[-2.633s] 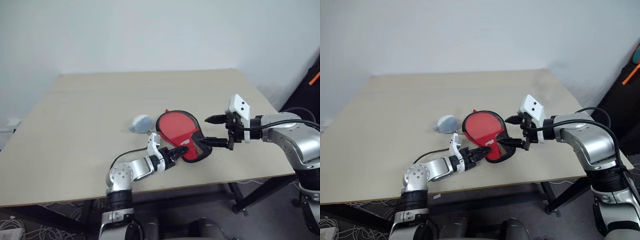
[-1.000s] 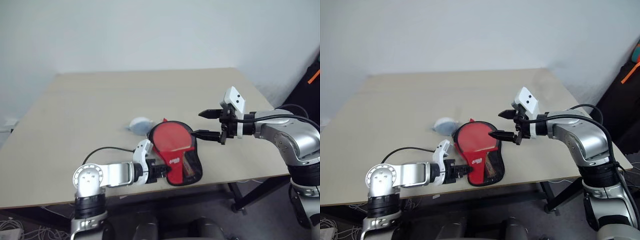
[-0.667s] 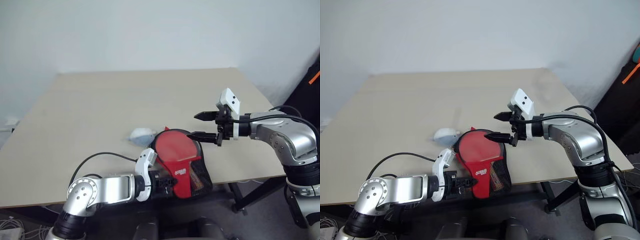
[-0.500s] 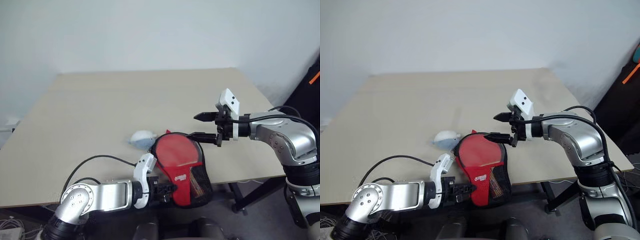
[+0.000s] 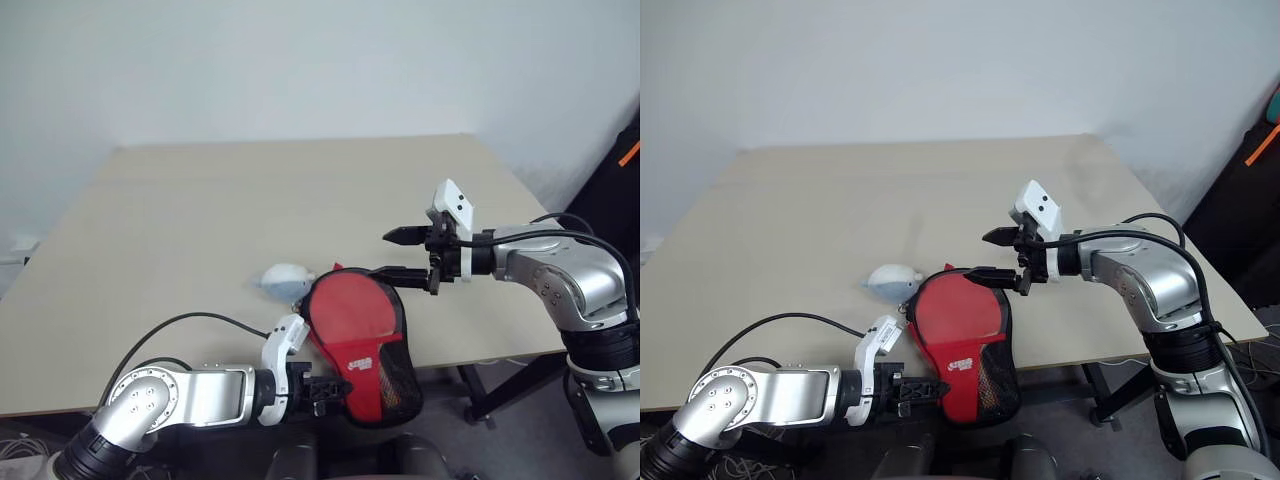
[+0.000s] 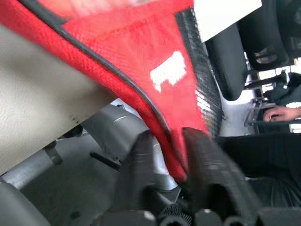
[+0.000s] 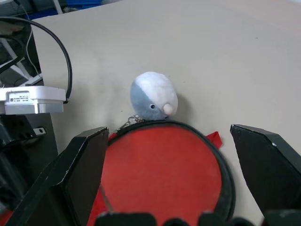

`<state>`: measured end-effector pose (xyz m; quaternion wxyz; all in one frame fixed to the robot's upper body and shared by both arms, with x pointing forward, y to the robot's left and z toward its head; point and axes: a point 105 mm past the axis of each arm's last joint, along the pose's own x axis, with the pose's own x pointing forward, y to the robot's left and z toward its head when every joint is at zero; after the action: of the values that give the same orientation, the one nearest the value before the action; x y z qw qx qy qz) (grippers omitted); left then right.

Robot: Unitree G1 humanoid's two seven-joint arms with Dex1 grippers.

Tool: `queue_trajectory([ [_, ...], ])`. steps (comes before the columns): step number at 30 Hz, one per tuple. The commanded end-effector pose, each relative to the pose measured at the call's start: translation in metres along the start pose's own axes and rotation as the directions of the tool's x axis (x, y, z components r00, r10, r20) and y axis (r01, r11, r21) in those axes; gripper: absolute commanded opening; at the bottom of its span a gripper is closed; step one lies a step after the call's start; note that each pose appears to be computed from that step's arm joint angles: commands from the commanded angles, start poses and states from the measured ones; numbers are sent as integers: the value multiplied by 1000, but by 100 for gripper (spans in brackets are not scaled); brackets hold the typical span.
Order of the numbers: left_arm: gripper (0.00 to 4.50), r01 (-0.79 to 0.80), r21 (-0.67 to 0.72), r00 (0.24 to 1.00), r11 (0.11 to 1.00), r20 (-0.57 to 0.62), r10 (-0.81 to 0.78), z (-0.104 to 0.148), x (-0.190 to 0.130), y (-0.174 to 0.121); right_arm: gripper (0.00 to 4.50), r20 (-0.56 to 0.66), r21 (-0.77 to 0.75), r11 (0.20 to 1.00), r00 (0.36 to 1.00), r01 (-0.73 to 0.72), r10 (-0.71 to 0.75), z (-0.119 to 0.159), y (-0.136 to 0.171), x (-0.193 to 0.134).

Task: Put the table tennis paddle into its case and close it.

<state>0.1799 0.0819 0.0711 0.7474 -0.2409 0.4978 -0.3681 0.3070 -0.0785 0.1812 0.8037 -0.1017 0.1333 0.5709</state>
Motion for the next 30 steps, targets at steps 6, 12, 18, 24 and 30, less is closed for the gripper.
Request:
queue_trajectory([
  [6, 388, 9, 195, 999, 981, -48, 0, 10, -53, -4, 450, 30, -29, 1000, 1000, -2, 3, 7, 0, 0],
  [12, 446, -29, 518, 997, 855, 80, -15, 57, -96, -11, 450, 37, -13, 1000, 999, -2, 3, 4, -1, 4],
  [18, 449, -325, 654, 911, 683, 410, 41, 139, -140, 32, 320, 58, 32, 999, 998, 22, -24, 3, -5, 21],
  [24, 449, -392, 672, 881, 628, 471, 47, 148, -133, 64, 113, 56, 53, 998, 997, 41, -44, -3, -3, 40],
  [30, 449, -357, 647, 873, 673, 489, -7, 147, -115, 83, 2, 10, 76, 995, 997, 70, -71, -24, 3, 64],
])
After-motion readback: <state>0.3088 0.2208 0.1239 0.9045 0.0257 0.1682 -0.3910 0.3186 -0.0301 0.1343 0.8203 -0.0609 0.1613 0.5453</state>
